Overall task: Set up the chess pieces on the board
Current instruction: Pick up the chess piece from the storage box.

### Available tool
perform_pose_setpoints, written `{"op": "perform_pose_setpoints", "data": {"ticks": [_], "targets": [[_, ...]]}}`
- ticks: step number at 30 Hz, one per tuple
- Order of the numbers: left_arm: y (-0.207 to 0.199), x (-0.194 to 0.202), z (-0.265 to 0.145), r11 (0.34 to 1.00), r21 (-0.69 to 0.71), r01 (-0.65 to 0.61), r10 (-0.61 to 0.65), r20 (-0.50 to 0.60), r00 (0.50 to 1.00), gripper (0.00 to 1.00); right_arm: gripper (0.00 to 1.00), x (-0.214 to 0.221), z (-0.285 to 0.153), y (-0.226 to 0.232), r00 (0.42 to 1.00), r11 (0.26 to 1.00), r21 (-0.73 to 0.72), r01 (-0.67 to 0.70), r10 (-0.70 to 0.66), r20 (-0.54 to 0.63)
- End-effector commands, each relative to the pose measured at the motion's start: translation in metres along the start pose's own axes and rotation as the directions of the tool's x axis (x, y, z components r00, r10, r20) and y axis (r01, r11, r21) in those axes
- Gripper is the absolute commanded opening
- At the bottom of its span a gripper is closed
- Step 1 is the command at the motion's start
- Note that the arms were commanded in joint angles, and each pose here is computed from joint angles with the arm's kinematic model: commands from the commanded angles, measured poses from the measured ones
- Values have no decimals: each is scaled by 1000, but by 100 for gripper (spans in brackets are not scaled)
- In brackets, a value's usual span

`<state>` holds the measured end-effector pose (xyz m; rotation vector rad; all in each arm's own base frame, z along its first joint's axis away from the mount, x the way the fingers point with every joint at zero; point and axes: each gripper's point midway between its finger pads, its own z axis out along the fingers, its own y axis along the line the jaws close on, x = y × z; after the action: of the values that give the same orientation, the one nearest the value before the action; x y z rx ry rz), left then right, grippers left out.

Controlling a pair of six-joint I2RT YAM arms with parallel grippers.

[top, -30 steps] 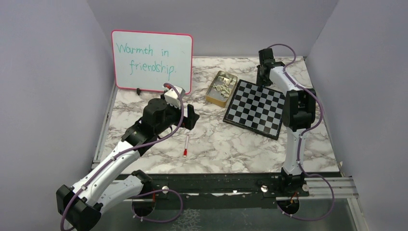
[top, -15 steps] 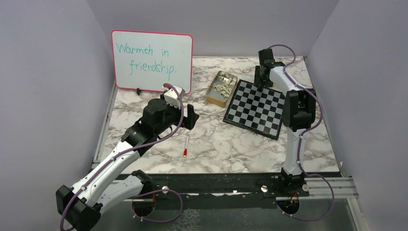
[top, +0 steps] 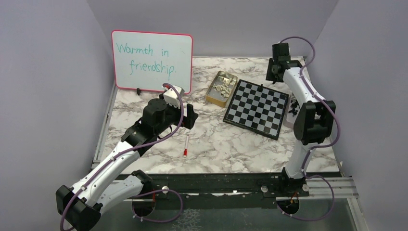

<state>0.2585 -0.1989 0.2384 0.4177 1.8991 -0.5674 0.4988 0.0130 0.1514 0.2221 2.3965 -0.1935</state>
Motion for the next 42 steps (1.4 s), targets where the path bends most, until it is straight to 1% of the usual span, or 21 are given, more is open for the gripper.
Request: {"op": "perform_pose_setpoints", "data": {"ticks": [1, 10, 15, 23, 27, 32, 42], "targets": [[9, -1, 1, 999, -48, -14, 14, 12, 1000, 99, 39, -7, -18, -40, 997, 994, 97, -59, 53, 54], [6, -1, 1, 999, -32, -10, 10, 9, 1000, 99, 36, 22, -18, -122, 978, 957, 202, -210, 203, 53], [4, -1, 2, 1000, -25, -9, 10, 7, 1000, 99, 34, 44, -10, -153, 964, 929, 262, -261, 263, 27], [3, -5, -2, 1000, -21, -9, 10, 25, 1000, 99, 34, 71, 15, -158, 933, 906, 254, -339, 357, -29], [3, -5, -3, 1000, -18, -8, 8, 27, 1000, 99, 34, 82, 19, -160, 922, 891, 281, -358, 385, -47], [2, -6, -4, 1000, -16, -5, 6, 30, 1000, 99, 34, 91, 18, -164, 918, 879, 317, -355, 393, -62], [2, -7, -5, 1000, -15, -6, 7, 36, 999, 99, 32, 117, 24, -168, 913, 878, 337, -340, 394, -108]]}}
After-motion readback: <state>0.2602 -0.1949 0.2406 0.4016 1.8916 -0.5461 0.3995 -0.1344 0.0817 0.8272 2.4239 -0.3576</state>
